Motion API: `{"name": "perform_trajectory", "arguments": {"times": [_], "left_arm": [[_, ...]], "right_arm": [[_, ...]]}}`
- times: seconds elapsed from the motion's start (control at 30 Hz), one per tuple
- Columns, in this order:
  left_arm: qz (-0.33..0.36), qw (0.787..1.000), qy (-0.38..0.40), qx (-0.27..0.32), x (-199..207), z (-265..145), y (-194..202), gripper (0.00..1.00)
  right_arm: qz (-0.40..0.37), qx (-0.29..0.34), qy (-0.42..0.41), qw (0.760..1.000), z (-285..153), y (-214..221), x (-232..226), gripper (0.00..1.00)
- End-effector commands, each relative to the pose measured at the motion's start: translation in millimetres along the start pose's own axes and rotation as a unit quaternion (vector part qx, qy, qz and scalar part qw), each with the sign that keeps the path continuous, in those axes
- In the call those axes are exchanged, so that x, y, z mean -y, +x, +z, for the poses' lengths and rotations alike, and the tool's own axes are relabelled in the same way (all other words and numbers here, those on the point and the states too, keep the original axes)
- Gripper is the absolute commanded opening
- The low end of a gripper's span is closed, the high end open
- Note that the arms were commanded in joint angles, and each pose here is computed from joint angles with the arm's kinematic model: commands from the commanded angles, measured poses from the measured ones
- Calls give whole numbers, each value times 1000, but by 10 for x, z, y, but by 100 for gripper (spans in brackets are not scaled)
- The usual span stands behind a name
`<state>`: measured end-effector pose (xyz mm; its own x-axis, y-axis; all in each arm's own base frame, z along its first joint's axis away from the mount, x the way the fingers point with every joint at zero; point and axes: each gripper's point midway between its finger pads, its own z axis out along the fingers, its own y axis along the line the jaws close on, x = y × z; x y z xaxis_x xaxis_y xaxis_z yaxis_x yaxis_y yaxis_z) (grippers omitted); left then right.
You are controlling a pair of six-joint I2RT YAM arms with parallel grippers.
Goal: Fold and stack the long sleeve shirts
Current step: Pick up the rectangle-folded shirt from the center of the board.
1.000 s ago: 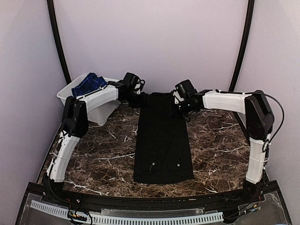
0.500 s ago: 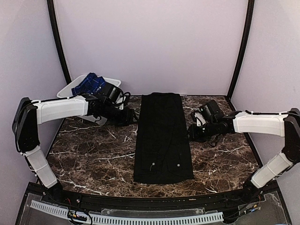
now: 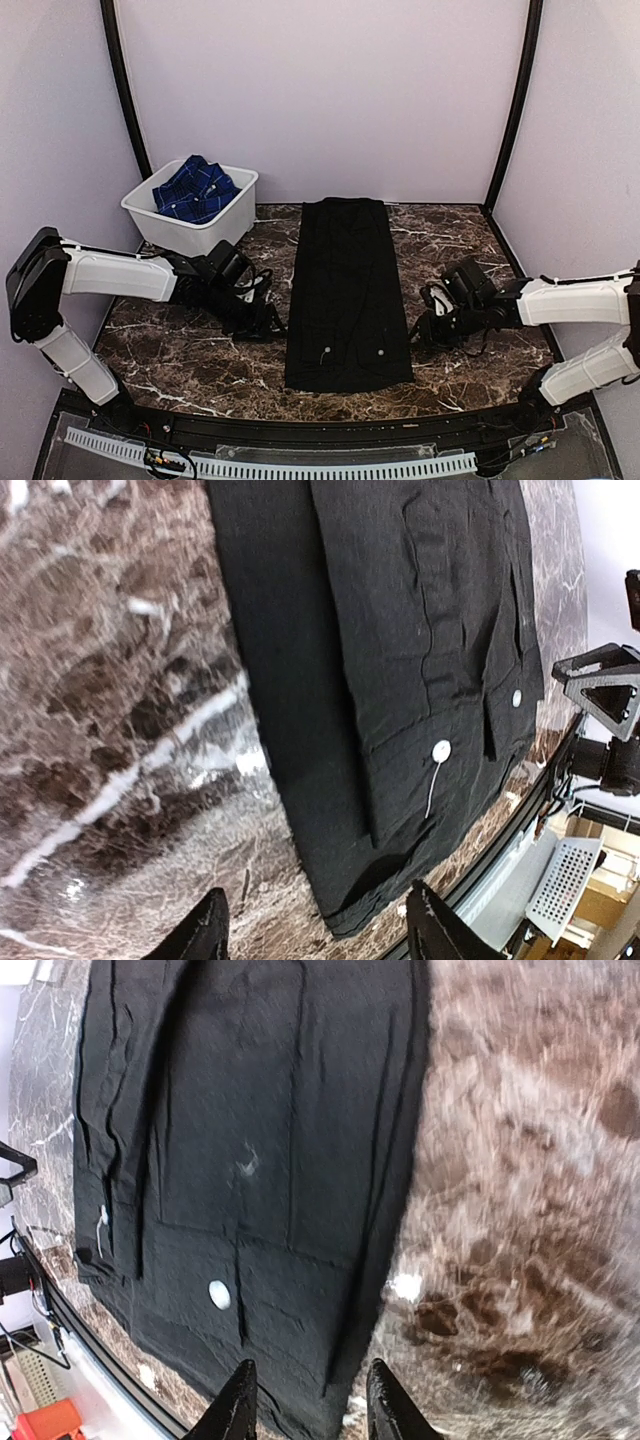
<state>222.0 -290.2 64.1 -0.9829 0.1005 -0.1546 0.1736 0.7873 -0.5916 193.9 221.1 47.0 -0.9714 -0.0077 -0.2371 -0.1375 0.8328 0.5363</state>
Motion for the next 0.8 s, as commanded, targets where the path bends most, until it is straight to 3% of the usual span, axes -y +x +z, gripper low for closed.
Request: {"name": "perform_trajectory", "arguments": {"times": [0.0,0.6,0.77], "left_arm": [[5,999,42,-24,140,56,189,59],[3,995,11,-96,89,431,350,56],[-3,994,-1,-111,65,515,372,51]], "right_arm": [[12,-7,-32,999,10,115,-81,35],[49,-27,-34,998,209,257,56,33],[56,-40,-41,997,256,318,67,31]]}}
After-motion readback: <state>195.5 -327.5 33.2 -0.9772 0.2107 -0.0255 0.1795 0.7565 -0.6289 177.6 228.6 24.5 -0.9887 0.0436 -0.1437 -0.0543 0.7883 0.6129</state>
